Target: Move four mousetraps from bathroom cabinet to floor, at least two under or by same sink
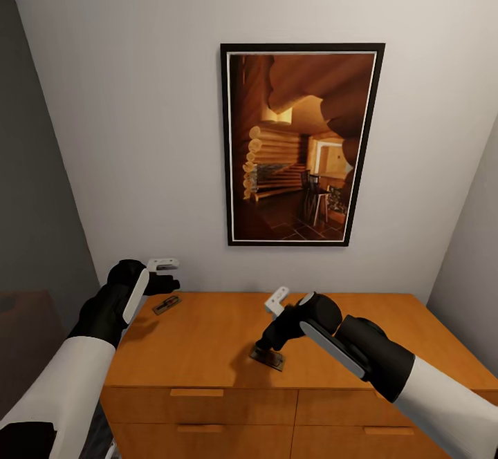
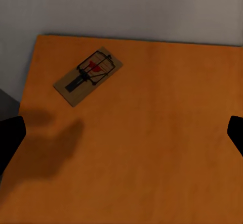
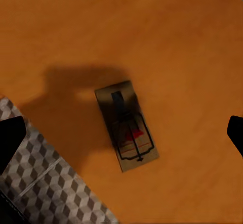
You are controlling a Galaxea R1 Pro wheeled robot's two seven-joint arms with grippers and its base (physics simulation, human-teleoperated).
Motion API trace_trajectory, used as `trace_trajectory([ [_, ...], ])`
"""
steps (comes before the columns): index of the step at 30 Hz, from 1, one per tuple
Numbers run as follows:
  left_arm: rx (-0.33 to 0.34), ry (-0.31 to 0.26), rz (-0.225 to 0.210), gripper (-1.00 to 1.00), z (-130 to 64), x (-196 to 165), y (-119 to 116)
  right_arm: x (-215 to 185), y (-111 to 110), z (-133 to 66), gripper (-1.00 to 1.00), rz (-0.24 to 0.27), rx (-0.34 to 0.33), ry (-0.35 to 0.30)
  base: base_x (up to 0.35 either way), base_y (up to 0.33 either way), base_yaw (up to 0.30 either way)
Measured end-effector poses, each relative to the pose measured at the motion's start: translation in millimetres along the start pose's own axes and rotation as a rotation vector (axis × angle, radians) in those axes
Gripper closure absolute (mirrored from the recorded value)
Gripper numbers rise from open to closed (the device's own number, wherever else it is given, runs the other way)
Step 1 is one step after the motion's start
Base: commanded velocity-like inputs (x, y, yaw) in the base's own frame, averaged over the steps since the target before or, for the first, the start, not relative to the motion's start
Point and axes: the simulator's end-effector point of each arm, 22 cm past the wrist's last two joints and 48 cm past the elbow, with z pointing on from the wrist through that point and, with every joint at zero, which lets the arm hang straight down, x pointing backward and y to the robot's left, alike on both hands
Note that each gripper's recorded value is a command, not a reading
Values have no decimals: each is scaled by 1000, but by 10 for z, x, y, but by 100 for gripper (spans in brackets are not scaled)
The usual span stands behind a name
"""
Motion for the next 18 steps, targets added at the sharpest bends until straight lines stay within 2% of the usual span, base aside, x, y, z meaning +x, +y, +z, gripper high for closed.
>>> trace_trajectory([
  [9,-2,0,0,-100,2,1,9,273,8,246,-100,84,-34,90,0,0,0],
  [18,-3,3,-1,-100,7,11,14,346,33,326,-100,107,-44,118,0,0,0],
])
